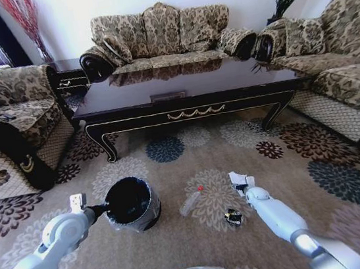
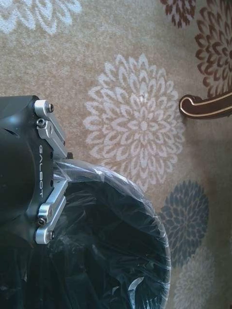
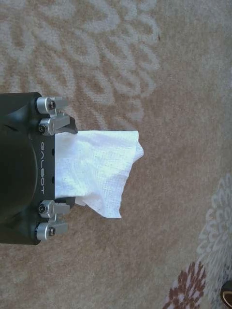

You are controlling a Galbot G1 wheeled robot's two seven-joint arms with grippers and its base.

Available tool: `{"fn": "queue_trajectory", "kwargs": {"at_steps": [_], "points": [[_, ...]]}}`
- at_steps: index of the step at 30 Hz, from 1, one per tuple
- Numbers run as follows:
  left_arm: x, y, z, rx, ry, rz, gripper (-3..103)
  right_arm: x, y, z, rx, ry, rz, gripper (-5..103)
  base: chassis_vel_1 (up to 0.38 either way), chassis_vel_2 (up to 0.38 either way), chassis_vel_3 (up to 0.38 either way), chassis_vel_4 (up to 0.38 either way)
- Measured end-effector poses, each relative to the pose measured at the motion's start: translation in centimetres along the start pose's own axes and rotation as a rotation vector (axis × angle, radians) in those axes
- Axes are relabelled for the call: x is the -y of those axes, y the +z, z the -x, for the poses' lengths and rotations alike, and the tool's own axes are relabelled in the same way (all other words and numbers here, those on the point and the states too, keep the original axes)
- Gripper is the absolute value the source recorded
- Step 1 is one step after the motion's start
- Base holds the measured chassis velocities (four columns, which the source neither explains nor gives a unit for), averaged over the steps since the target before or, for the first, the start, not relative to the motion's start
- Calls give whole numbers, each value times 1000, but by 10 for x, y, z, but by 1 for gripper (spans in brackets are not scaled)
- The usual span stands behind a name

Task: Move to the front of the table and pick up the trash from the floor, then place it into the trash bin.

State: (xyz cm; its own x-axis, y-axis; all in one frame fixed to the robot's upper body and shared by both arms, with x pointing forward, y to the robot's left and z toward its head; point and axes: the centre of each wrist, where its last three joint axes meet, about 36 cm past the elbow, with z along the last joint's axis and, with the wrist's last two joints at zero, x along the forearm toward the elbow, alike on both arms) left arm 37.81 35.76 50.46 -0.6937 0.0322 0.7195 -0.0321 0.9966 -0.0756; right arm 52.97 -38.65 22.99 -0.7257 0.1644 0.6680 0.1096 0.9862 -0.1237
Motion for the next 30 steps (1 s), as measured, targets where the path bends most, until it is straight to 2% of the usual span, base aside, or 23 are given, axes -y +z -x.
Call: {"fn": "queue_trajectory", "kwargs": {"at_steps": [3,6,7,10,12,15,16,18,25,27,30], "points": [[1,0,-1,1,2,2,0,1,0,0,3,3,-5,59,0,0,0,0],[3,1,-1,1,6,5,0,6,1,-1,6,11,-17,44,0,0,0,0],[3,1,-1,1,6,5,0,6,1,-1,6,11,-17,44,0,0,0,0],[5,2,-1,-1,14,1,0,8,1,-3,22,13,-27,27,0,0,0,0],[6,4,-1,-3,16,-1,0,8,0,-4,28,13,-29,27,0,0,0,0],[7,7,0,-10,16,3,0,10,-4,-7,43,16,-31,11,0,0,0,0],[7,7,0,-10,16,3,0,10,-4,-7,43,16,-31,11,0,0,0,0],[8,7,1,-9,18,5,0,11,-6,-10,48,18,-31,2,0,0,0,0],[10,7,-1,-5,24,7,0,13,-6,-19,53,16,-18,0,0,0,0,0],[10,8,-1,-7,26,7,0,15,-7,-30,66,9,-6,0,0,0,0,0],[12,9,-1,-7,33,1,0,12,-27,-71,143,-43,49,0,0,0,0,0]]}}
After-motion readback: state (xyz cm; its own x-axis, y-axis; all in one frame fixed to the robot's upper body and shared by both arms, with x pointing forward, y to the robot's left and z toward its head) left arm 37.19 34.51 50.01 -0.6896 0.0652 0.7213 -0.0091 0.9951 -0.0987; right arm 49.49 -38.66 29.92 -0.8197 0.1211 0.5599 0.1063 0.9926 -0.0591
